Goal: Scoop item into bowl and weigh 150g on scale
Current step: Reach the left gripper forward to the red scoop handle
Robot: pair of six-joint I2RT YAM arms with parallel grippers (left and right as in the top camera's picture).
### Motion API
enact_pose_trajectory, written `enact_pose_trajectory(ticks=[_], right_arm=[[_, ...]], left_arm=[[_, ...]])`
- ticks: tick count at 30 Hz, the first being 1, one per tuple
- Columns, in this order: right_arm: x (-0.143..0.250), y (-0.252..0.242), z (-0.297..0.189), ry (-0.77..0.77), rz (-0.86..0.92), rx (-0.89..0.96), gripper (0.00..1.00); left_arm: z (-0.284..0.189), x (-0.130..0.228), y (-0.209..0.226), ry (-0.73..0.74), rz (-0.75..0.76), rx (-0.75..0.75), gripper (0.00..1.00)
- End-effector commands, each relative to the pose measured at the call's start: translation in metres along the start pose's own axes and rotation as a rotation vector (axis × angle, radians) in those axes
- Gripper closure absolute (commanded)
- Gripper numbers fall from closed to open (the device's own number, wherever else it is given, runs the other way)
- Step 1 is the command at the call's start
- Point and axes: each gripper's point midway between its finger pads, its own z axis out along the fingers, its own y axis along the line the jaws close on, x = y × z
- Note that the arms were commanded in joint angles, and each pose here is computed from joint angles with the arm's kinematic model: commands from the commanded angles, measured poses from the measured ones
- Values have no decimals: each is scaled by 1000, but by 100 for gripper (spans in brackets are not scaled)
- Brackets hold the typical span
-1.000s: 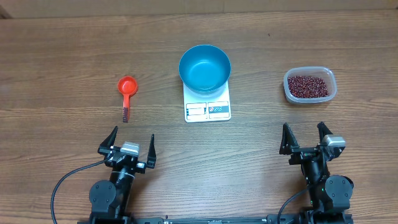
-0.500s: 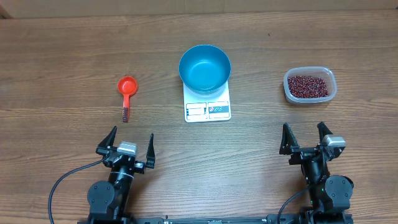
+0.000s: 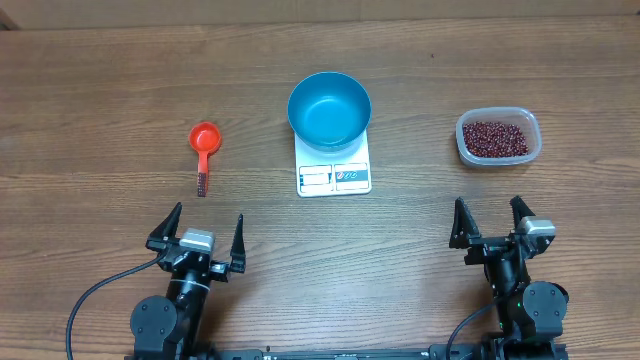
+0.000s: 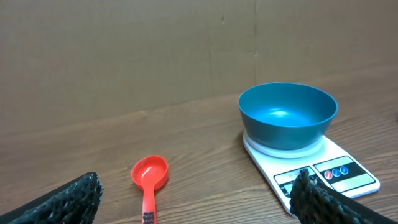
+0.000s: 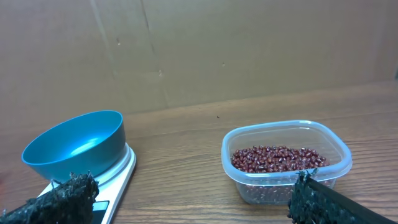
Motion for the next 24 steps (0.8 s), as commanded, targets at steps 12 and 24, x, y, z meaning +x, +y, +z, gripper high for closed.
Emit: enact_pose_trajectory(ticks=[12, 24], right_arm=[[2, 1, 0, -5, -4, -5, 0], [2, 1, 0, -5, -4, -5, 0]], left_arm=[[9, -21, 4, 70, -52, 1, 0], [49, -32, 4, 312, -84, 57, 0]])
